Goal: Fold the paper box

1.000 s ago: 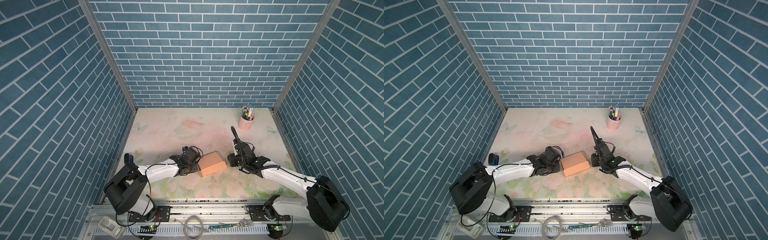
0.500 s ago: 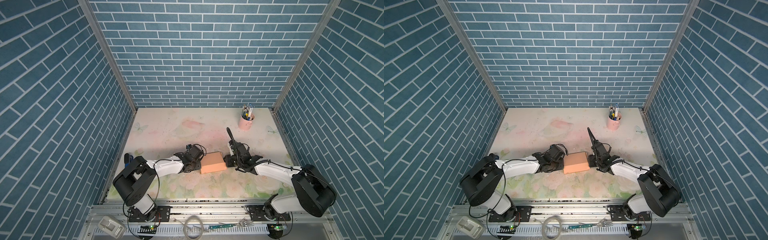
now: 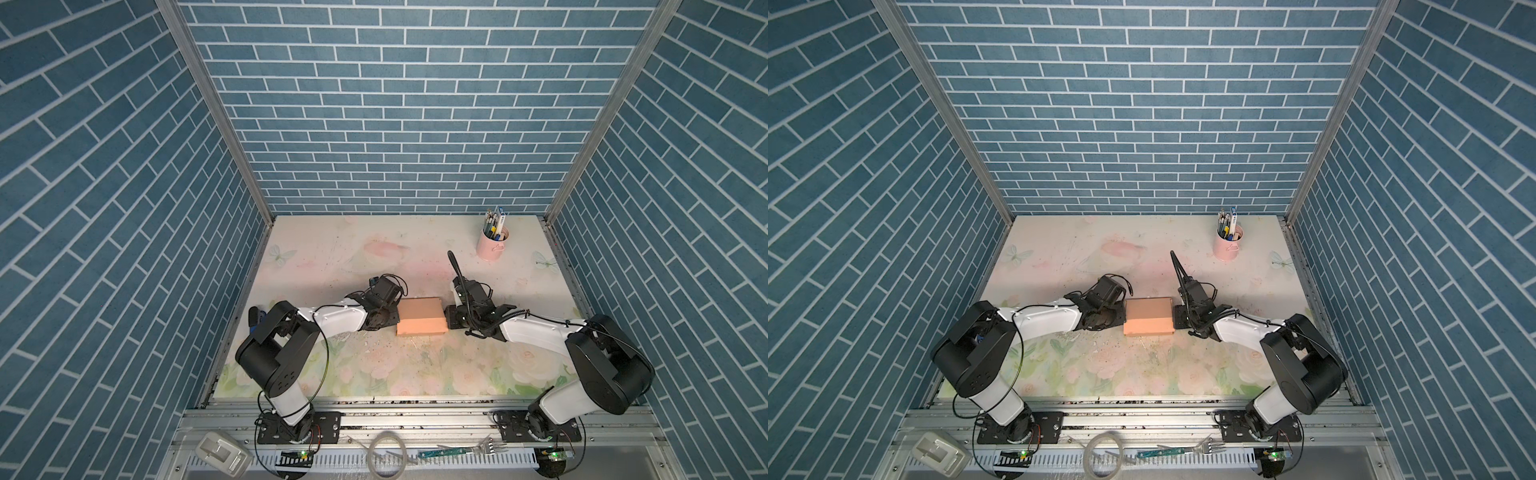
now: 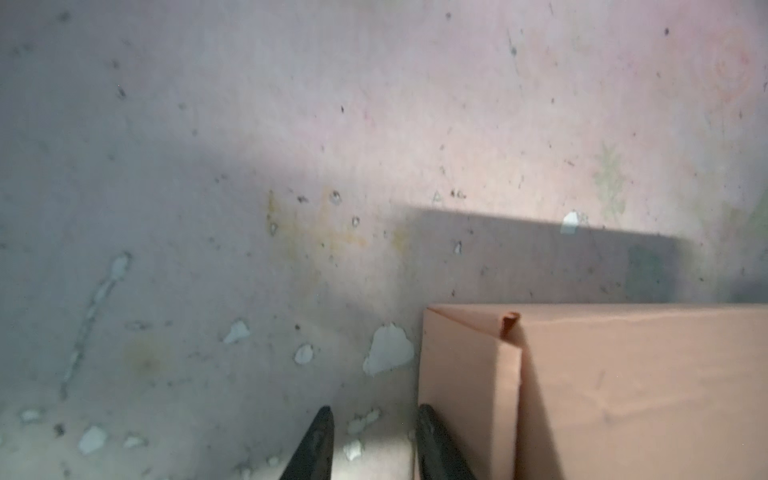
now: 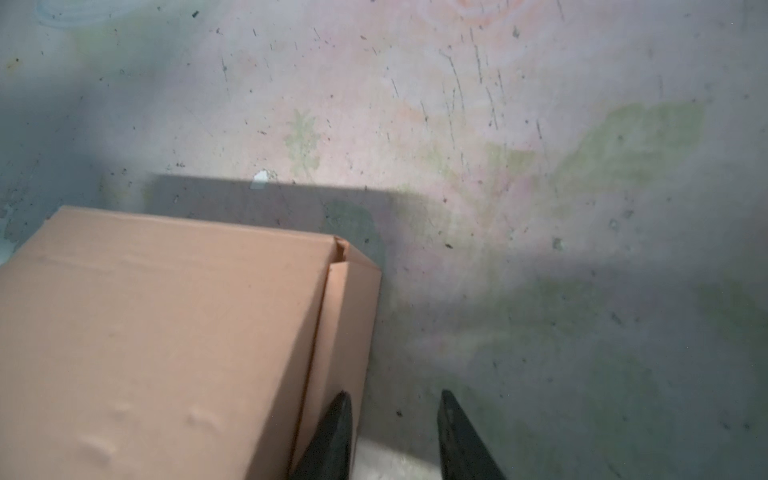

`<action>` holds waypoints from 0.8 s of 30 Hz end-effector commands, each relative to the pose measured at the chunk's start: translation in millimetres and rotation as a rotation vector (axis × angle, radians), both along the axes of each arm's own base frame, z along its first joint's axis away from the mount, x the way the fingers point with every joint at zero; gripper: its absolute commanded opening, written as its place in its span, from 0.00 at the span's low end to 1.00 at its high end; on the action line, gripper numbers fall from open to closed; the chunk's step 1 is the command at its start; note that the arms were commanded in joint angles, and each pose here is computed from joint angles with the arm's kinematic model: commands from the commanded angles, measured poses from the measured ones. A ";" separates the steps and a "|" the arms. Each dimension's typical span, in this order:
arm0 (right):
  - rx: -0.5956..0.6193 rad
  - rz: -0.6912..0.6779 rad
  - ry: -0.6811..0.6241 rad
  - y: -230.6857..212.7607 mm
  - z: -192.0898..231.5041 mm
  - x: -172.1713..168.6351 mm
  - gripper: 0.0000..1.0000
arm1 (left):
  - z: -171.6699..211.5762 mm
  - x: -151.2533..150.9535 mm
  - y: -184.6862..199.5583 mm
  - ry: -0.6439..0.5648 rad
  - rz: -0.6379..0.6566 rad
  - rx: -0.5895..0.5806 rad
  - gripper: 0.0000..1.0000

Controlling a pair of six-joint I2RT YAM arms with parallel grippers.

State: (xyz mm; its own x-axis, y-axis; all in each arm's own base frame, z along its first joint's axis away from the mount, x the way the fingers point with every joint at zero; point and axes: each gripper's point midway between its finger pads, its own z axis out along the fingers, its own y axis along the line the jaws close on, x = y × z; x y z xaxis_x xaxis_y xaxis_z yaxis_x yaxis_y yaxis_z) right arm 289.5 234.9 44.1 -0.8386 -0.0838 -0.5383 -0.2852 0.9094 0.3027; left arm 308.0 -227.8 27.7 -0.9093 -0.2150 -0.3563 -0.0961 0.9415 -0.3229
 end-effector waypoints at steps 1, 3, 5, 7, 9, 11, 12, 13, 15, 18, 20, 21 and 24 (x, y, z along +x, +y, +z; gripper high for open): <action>0.071 0.007 -0.044 21.4 18.6 18.8 0.35 | 6.0 17.5 -3.9 -0.016 -0.025 -0.020 0.37; 0.071 0.001 -0.053 25.7 19.5 27.0 0.35 | 5.9 25.9 -0.4 -0.017 -0.017 -0.022 0.37; 0.076 -0.006 -0.065 30.4 21.4 35.8 0.34 | 4.1 33.7 3.2 -0.014 -0.010 -0.022 0.37; 0.076 -0.018 -0.075 33.8 22.3 46.5 0.34 | 2.4 42.8 5.9 -0.013 -0.005 -0.022 0.38; 0.081 -0.028 -0.085 36.7 23.9 56.8 0.34 | 0.3 50.6 7.0 -0.009 -0.004 -0.022 0.38; 0.079 -0.035 -0.095 39.3 25.4 66.4 0.34 | -0.3 58.7 7.5 -0.011 -0.001 -0.024 0.38; 0.077 -0.038 -0.099 40.2 25.5 70.7 0.34 | -0.7 62.8 8.6 -0.011 0.001 -0.023 0.38; 0.074 -0.042 -0.102 40.2 25.2 74.7 0.34 | -0.6 66.4 8.5 -0.011 0.002 -0.024 0.38; 0.066 -0.053 -0.107 37.9 26.0 81.6 0.34 | -0.2 71.1 10.2 -0.010 0.004 -0.017 0.39; 0.064 -0.069 -0.113 29.1 28.4 84.3 0.35 | 1.6 71.2 14.7 -0.010 0.007 -0.015 0.41; 0.058 -0.086 -0.121 19.6 30.3 81.7 0.35 | 2.9 67.4 20.7 -0.006 0.009 -0.009 0.42; 0.056 -0.094 -0.127 14.4 32.6 79.2 0.35 | 4.1 64.1 25.2 -0.005 0.014 -0.006 0.43; 0.043 -0.112 -0.139 0.1 35.8 70.4 0.36 | 8.9 54.4 37.5 -0.014 0.030 -0.003 0.44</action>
